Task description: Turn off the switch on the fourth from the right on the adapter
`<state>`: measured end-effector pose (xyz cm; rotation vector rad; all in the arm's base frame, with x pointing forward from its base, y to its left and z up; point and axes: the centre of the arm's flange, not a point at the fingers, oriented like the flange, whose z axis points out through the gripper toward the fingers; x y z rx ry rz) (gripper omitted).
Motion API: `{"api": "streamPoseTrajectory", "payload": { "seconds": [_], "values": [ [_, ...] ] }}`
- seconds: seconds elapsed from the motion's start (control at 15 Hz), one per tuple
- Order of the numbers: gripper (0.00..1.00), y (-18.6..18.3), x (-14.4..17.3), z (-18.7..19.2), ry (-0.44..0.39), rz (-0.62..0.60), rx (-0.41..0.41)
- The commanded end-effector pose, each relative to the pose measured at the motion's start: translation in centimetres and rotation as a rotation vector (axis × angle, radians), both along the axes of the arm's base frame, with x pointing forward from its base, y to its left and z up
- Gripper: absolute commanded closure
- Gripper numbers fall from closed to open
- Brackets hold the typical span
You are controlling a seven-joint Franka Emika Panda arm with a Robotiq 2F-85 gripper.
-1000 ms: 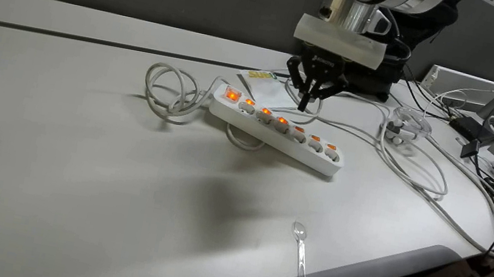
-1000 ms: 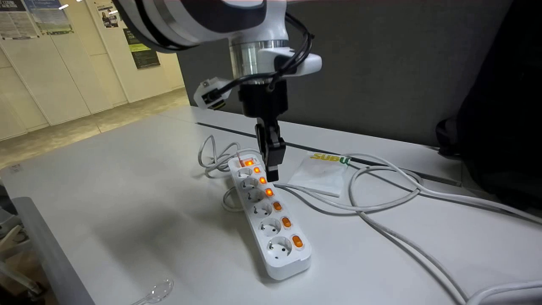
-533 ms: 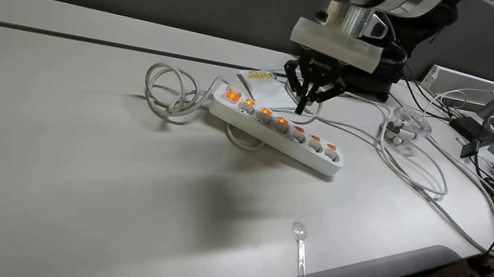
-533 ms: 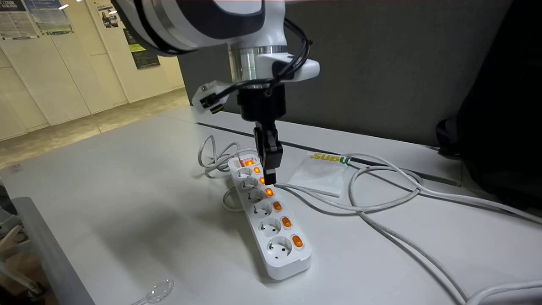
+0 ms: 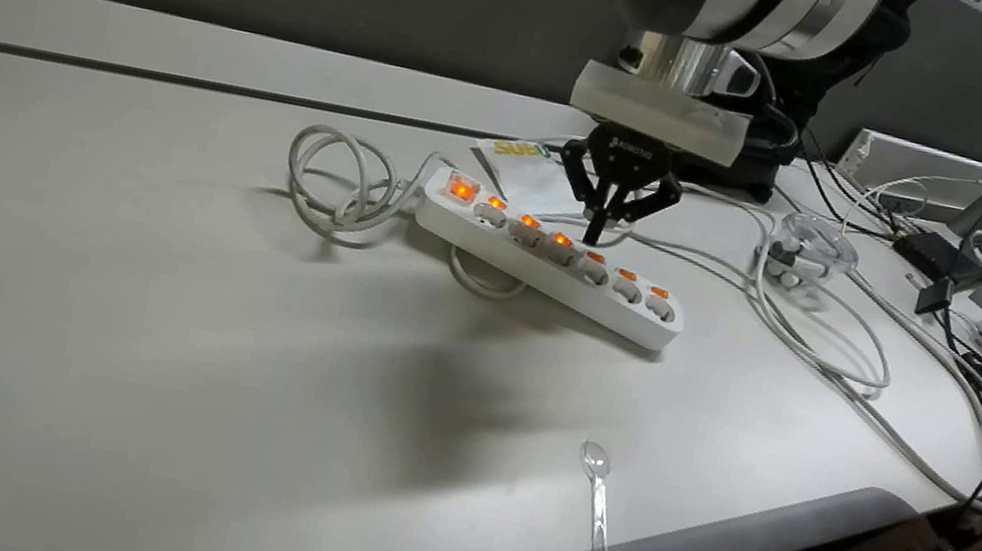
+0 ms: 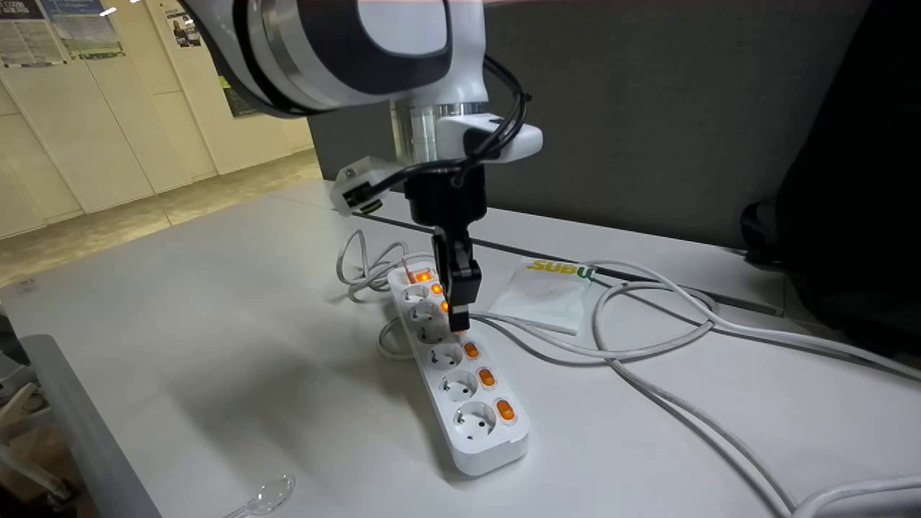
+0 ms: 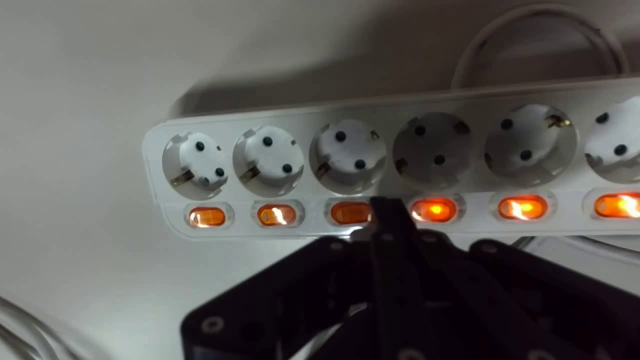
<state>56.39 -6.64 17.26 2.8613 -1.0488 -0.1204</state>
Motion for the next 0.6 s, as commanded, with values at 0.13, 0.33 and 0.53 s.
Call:
{"api": "streamPoseTrajectory", "payload": {
  "seconds": [0.13,0.33,0.53],
  "values": [
    [1.0,0.2,0.6,-0.8,-0.059,0.034,-0.02],
    [1.0,0.7,0.8,-0.9,-0.096,0.048,-0.014],
    [1.0,1.1,0.9,-1.0,-0.121,0.061,-0.003]
  ]
}}
